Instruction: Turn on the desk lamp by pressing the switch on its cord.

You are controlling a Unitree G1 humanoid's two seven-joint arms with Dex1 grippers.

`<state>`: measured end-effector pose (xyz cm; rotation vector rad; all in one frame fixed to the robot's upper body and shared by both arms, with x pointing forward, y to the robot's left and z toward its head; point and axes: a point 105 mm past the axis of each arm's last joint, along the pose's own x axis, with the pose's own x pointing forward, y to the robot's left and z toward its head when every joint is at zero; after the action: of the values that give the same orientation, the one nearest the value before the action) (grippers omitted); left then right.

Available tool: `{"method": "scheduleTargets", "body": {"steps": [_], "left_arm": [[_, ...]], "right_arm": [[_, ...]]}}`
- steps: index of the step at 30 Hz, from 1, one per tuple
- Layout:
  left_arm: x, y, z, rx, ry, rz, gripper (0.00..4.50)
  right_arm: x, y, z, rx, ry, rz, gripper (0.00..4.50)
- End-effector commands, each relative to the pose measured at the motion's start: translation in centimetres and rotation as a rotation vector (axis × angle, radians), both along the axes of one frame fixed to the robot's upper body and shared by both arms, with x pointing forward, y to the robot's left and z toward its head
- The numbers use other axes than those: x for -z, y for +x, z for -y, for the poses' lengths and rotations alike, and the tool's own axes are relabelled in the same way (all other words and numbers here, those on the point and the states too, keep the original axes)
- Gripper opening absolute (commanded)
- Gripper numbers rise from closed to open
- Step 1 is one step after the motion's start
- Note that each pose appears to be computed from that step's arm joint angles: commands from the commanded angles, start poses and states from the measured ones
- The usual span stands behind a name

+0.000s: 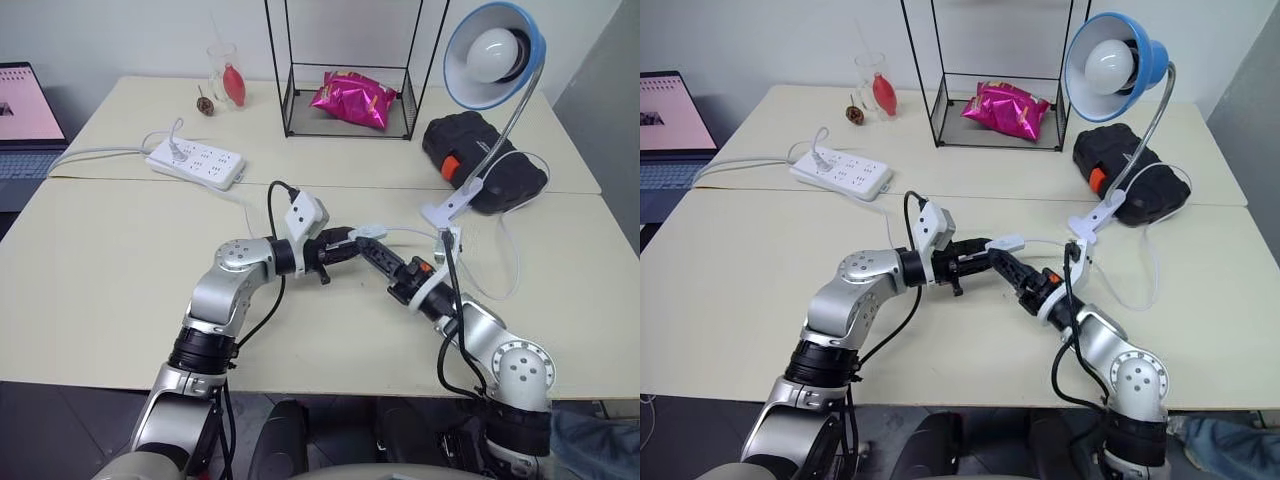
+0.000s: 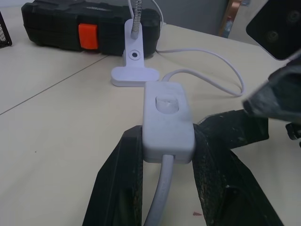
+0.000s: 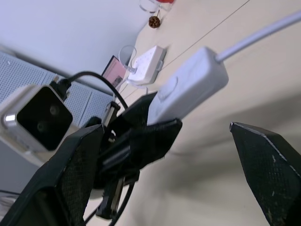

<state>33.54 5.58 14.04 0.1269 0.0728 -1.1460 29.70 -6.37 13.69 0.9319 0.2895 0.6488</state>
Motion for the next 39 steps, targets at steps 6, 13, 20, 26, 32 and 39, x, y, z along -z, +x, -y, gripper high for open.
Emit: {"method": "scheduleTargets", "body": {"steps": [6,13,20,26,32,39], "left_arm": [[-1.3,-0.7,0.5,0.027,-0.010,0.049,1.10],[-1.3,-0.8,0.2,0.030,0.001,0.052,1.10],[-1.2,-0.9,0.2,0.033,0.011,0.054,1.10],[-1.3,-1.1,0.2,0.039,0.016,0.059,1.10],[-1.1,-1.2,0.2,0.042,0.027,0.061,1.10],[-0.9,-1.2,0.1,0.038,0.036,0.064,1.10]], "right_arm": [[-1.3,1.0,-0.1,0.029,0.104,0.007,4.50],[-1.3,1.2,-0.2,0.029,0.122,-0.004,4.50],[-1.2,1.0,-0.6,0.012,0.125,-0.011,4.50],[-0.7,0.9,-1.2,-0.001,0.113,-0.030,3.19],[-0.7,1.0,-1.1,0.014,0.134,-0.045,1.77],[-1.2,1.1,-1.1,0.009,0.175,-0.036,0.52]]}}
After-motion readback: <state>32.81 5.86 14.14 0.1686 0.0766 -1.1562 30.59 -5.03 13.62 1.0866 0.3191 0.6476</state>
